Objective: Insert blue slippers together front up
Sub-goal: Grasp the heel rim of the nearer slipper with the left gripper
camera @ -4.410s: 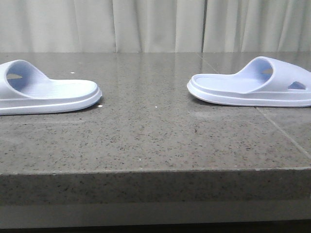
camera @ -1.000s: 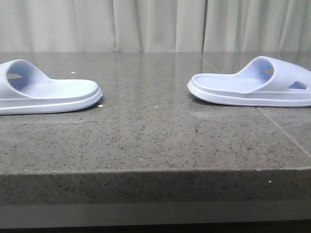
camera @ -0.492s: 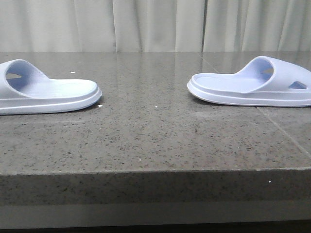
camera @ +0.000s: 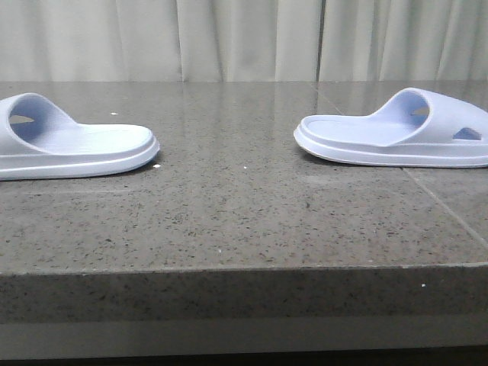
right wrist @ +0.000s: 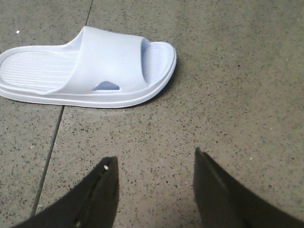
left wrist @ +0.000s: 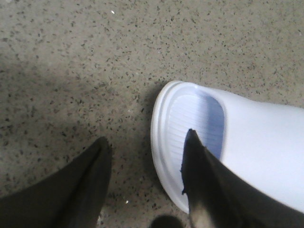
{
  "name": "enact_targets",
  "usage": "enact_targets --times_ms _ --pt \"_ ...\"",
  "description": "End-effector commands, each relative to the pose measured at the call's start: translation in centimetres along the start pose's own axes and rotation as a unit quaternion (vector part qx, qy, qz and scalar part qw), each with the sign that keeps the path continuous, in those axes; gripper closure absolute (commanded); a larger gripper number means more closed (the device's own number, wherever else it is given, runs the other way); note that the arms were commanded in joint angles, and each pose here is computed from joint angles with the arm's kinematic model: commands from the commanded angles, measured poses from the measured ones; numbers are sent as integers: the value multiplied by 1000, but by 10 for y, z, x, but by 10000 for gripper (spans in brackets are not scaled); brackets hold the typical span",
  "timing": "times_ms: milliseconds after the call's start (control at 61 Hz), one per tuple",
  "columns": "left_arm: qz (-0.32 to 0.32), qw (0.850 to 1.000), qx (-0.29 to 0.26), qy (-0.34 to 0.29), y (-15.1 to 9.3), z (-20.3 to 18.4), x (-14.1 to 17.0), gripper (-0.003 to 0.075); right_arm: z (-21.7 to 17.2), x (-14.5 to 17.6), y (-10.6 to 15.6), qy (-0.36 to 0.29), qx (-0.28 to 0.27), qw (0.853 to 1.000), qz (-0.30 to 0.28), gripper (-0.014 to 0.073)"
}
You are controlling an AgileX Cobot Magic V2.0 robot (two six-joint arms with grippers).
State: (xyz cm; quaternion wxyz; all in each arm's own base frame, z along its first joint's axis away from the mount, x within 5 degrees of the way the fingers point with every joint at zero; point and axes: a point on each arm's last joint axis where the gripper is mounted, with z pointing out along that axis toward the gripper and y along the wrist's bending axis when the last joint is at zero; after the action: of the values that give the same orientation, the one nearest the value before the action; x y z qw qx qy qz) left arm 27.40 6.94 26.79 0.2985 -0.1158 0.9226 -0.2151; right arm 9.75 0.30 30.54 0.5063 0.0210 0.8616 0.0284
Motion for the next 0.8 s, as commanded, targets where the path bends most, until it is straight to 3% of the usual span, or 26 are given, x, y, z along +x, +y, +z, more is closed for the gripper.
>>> enact_targets --times_ms 0,393,787 --pt "-7 999 29 -39 -6 -1 -14 385 -4 -16 0 -51 2 999 -5 202" --pt "-19 997 68 -16 6 32 -15 386 -4 -16 0 -51 2 999 -5 202" --pt "13 991 119 57 -12 60 -2 390 -4 -16 0 -51 2 999 -5 202"
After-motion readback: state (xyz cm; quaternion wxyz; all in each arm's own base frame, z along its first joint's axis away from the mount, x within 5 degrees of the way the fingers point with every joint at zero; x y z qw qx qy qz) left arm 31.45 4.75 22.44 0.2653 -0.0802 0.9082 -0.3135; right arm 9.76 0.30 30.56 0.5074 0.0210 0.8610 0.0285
